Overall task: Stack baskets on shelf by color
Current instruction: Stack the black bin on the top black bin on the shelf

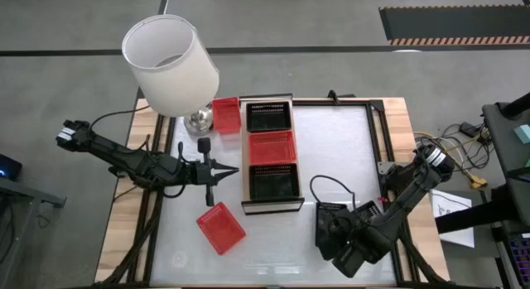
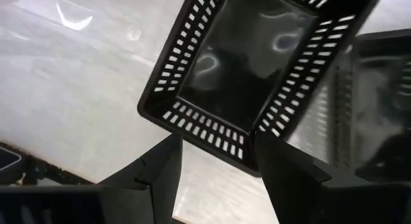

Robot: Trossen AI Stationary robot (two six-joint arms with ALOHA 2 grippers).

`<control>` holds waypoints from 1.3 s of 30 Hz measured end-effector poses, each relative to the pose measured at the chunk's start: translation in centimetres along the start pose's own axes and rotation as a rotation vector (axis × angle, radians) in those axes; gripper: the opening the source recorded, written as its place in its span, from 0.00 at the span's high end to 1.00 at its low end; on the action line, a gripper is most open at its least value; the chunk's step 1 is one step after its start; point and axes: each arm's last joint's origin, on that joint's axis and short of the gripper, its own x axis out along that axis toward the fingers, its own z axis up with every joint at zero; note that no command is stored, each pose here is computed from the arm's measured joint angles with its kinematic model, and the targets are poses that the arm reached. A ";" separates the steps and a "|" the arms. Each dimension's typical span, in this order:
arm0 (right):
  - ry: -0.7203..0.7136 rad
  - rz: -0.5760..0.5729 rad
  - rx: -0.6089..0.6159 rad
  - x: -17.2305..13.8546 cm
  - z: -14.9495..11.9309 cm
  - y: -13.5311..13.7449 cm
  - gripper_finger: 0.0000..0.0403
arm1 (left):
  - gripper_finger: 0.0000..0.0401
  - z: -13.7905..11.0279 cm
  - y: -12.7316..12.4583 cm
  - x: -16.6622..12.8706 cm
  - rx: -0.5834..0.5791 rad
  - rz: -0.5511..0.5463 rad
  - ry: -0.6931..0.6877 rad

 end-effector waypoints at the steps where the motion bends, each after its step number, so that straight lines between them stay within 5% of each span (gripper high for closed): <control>1: 0.002 0.004 0.004 0.3 0.1 0.0 0.53 | 1.00 0.0 0.0 0.0 0.000 0.000 0.001; 13: 0.004 0.035 0.034 2.5 0.2 0.0 0.53 | 1.00 -0.5 -0.2 0.1 0.028 -0.004 0.012; 28: -0.052 0.050 -0.099 3.4 5.1 1.9 0.54 | 1.00 -0.5 -0.2 0.1 0.029 -0.002 0.010; 39: -0.019 0.031 -0.102 5.4 4.7 2.7 0.54 | 1.00 -0.6 -0.2 0.1 0.032 -0.004 0.015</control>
